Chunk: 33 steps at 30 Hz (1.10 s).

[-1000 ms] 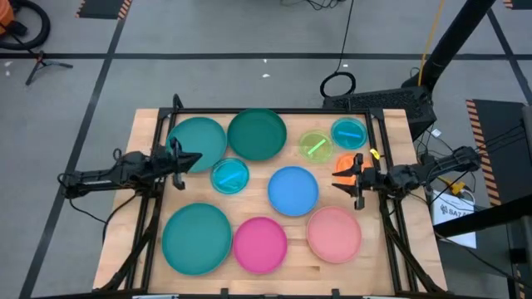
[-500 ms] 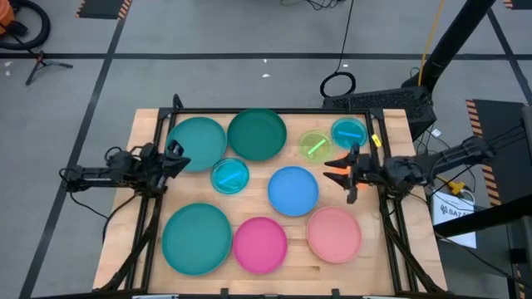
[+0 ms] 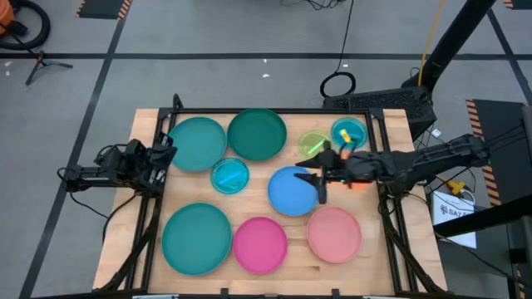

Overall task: Stack plastic plates
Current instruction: Stack the bottom green plate on top of the dark green plate

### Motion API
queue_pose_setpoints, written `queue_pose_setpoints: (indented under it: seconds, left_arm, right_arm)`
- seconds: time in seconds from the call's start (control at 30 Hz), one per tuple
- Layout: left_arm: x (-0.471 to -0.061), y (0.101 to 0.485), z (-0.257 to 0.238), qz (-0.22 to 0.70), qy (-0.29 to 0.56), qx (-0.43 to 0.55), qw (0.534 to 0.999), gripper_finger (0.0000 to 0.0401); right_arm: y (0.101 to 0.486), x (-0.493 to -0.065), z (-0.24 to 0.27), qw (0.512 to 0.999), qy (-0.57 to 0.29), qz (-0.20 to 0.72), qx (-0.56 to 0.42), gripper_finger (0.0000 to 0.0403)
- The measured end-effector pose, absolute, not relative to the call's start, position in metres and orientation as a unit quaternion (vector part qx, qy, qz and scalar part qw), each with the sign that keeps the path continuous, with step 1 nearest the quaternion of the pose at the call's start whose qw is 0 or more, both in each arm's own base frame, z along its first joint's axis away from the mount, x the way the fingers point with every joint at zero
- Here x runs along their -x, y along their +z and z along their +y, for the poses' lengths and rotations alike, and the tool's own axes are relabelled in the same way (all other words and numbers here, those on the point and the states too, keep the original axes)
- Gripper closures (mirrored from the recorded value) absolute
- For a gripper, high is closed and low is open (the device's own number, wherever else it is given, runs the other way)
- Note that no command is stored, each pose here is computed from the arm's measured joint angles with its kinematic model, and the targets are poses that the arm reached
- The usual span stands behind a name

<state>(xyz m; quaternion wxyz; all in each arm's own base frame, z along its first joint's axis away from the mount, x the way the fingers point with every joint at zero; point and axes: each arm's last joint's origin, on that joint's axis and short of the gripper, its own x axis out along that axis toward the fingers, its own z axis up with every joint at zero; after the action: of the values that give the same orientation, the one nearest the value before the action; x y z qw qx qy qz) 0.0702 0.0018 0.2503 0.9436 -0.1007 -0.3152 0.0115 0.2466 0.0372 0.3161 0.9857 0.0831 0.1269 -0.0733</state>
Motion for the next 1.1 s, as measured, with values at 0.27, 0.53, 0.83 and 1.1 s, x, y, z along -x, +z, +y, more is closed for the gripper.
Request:
queue_pose_setpoints:
  seconds: [0.27,0.53,0.83,1.1]
  left_arm:
    - [-0.070,0.253,0.001,-0.303,0.010,0.093,0.948,0.0391]
    - [-0.068,0.255,0.002,-0.315,0.013,0.092,0.945,0.0391]
    - [-0.067,0.256,0.002,-0.324,0.003,0.107,0.940,0.0391]
    - [-0.068,0.256,0.001,-0.322,0.001,0.112,0.940,0.0391]
  right_arm:
    - [0.325,-0.314,0.042,0.982,-0.031,0.161,-0.099,0.0252]
    - [0.324,-0.372,0.053,0.976,0.018,0.175,-0.131,0.0252]
    - [0.309,-0.426,0.060,0.974,0.022,0.185,-0.131,0.0252]
    - [0.291,-0.469,0.063,0.973,0.042,0.193,-0.124,0.0252]
